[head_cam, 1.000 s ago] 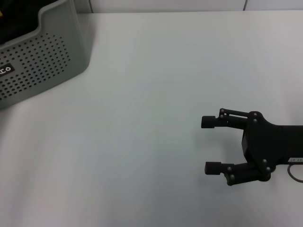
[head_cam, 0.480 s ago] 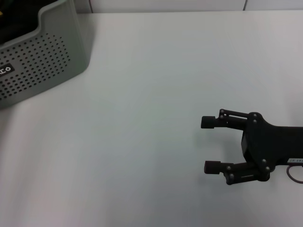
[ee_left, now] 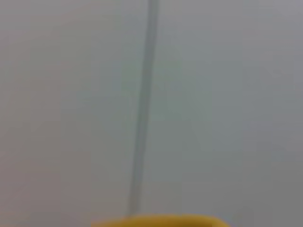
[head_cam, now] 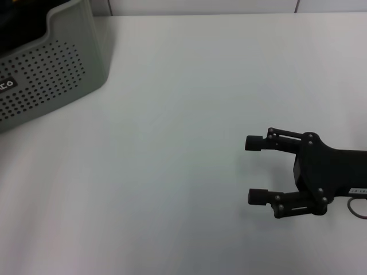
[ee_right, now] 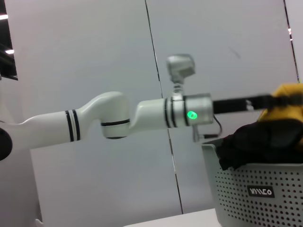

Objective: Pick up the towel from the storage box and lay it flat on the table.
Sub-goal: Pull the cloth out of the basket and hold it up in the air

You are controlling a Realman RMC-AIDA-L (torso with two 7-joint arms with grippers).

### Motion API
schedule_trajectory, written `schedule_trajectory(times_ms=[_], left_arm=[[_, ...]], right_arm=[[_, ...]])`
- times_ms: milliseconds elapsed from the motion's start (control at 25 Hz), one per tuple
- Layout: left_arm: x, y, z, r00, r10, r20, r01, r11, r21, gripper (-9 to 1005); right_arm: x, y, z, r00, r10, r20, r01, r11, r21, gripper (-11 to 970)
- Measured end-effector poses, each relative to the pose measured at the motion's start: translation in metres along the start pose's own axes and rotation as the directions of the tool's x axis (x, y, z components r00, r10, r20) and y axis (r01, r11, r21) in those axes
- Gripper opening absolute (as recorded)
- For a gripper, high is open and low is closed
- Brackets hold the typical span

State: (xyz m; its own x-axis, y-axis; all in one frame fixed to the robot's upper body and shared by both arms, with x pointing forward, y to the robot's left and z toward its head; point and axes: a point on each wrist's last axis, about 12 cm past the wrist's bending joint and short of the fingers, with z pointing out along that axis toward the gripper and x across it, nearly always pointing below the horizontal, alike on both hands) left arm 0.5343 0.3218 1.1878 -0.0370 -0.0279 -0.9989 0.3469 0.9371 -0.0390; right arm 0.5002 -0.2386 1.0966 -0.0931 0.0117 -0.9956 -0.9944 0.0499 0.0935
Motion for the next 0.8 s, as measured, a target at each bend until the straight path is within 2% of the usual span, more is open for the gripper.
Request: schedule_trajectory(times_ms=[80, 160, 280, 360, 400, 480, 520, 600, 680, 800], left_arm=[[-0.004, -0.003, -0.013, 0.996, -0.043, 0.083, 0.033, 0.993, 0.117, 36], [-0.005, -0.005, -0.030, 0.976, -0.110, 0.188, 0.061, 0.967, 0.248, 37], [-0.007, -0.001, -0.059, 0.915, -0.233, 0.330, 0.073, 0.899, 0.432, 37], [-0.003, 0.007, -0.081, 0.864, -0.347, 0.366, 0.090, 0.820, 0.565, 38], [-0.001, 0.008, -0.085, 0.854, -0.373, 0.363, 0.096, 0.798, 0.594, 38], [0.006, 0.010, -0.092, 0.830, -0.446, 0.335, 0.118, 0.727, 0.676, 38], [0.007, 0.011, -0.093, 0.827, -0.460, 0.323, 0.123, 0.709, 0.694, 39], [0.017, 0.011, -0.092, 0.813, -0.519, 0.265, 0.165, 0.641, 0.749, 39], [0.029, 0.008, -0.086, 0.794, -0.562, 0.232, 0.218, 0.619, 0.755, 39], [0.046, -0.004, -0.078, 0.768, -0.591, 0.247, 0.244, 0.626, 0.741, 40]], right_arm=[[0.000, 0.000, 0.000, 1.000, -0.002, 0.000, 0.002, 1.000, 0.001, 869], [-0.001, -0.001, 0.000, 1.000, -0.010, 0.005, 0.010, 1.000, 0.005, 869], [-0.002, -0.001, 0.000, 1.000, -0.022, 0.015, 0.022, 1.000, 0.012, 869], [-0.004, -0.002, -0.001, 0.999, -0.032, 0.033, 0.032, 0.999, 0.024, 869], [-0.005, -0.003, -0.001, 0.998, -0.035, 0.043, 0.034, 0.999, 0.030, 869], [-0.007, -0.004, -0.001, 0.997, -0.047, 0.068, 0.044, 0.998, 0.046, 869], [-0.008, -0.004, -0.002, 0.995, -0.055, 0.082, 0.051, 0.997, 0.057, 869], [-0.009, -0.005, -0.002, 0.989, -0.078, 0.122, 0.068, 0.994, 0.083, 869], [-0.010, -0.006, -0.001, 0.983, -0.101, 0.152, 0.086, 0.991, 0.105, 869], [-0.009, -0.009, 0.007, 0.970, -0.155, 0.188, 0.131, 0.983, 0.130, 869]])
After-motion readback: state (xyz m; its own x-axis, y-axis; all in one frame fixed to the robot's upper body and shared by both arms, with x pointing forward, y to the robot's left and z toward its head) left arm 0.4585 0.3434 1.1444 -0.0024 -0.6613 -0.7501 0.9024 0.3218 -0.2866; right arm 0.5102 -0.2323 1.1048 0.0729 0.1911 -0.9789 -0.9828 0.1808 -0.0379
